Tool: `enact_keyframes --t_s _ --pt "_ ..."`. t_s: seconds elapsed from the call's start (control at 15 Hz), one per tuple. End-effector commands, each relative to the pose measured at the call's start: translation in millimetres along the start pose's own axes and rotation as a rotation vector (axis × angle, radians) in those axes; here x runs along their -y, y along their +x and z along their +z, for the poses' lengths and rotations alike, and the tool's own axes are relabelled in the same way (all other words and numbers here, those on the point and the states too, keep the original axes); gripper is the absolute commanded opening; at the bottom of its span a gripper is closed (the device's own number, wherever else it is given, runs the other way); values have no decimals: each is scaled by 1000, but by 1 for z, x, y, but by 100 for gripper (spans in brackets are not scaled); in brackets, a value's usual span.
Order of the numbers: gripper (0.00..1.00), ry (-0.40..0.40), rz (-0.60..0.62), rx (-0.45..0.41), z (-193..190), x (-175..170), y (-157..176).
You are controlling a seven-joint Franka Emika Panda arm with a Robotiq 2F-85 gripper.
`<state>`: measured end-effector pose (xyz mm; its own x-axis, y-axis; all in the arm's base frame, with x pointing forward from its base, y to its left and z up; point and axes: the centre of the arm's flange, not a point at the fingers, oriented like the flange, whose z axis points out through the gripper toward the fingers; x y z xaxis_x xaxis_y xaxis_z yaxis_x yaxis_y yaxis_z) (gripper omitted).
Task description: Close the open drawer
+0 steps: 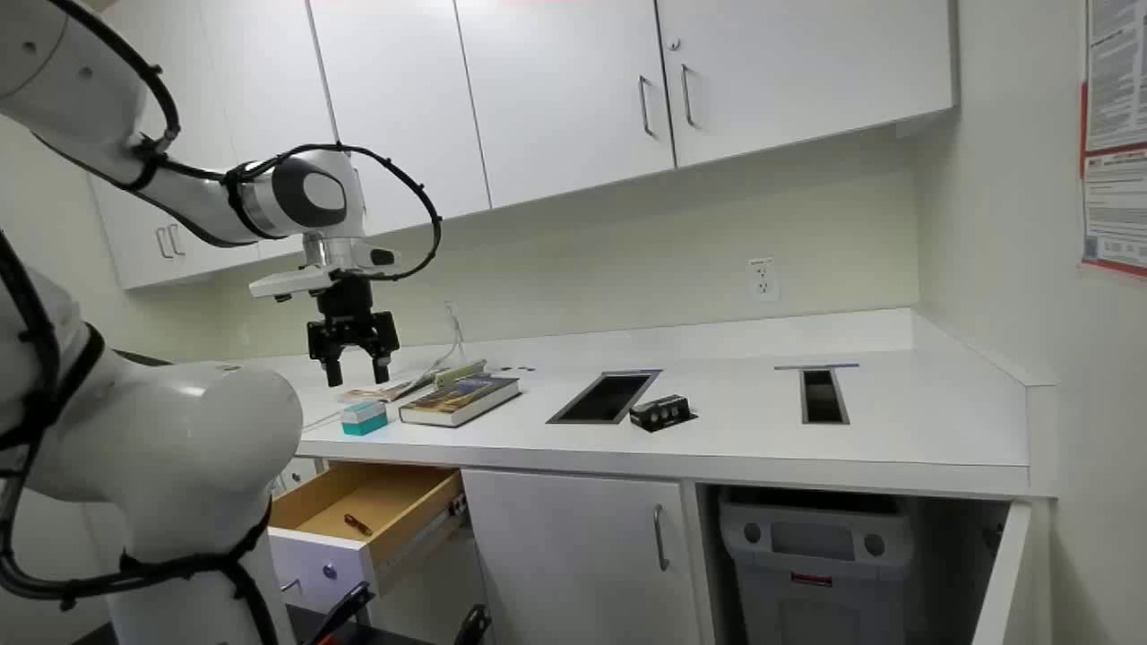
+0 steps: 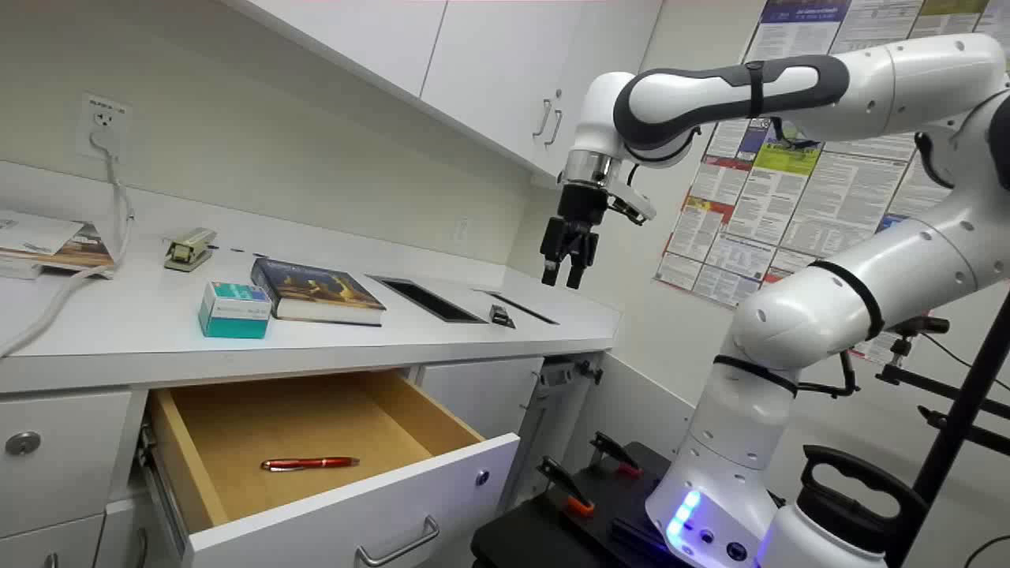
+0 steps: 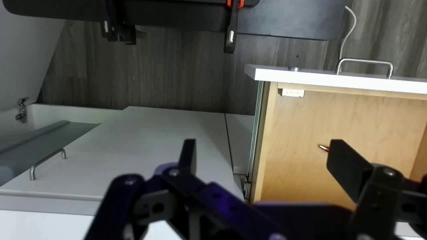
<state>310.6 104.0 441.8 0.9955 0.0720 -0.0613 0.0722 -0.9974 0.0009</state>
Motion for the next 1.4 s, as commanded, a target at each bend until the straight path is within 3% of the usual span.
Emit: enact_keyframes --t_s 0.0,0.4,0.73,1.2,1.27,1.33 --pt "100 0 0 0 0 0 0" --pt "100 -10 -29 -7 -1 6 3" --pt "100 -63 -294 29 13 77 13" --pt "100 -94 -699 81 64 188 -18" --pt "100 -112 -611 66 59 168 -26" --pt "100 -114 -627 75 64 174 -28"
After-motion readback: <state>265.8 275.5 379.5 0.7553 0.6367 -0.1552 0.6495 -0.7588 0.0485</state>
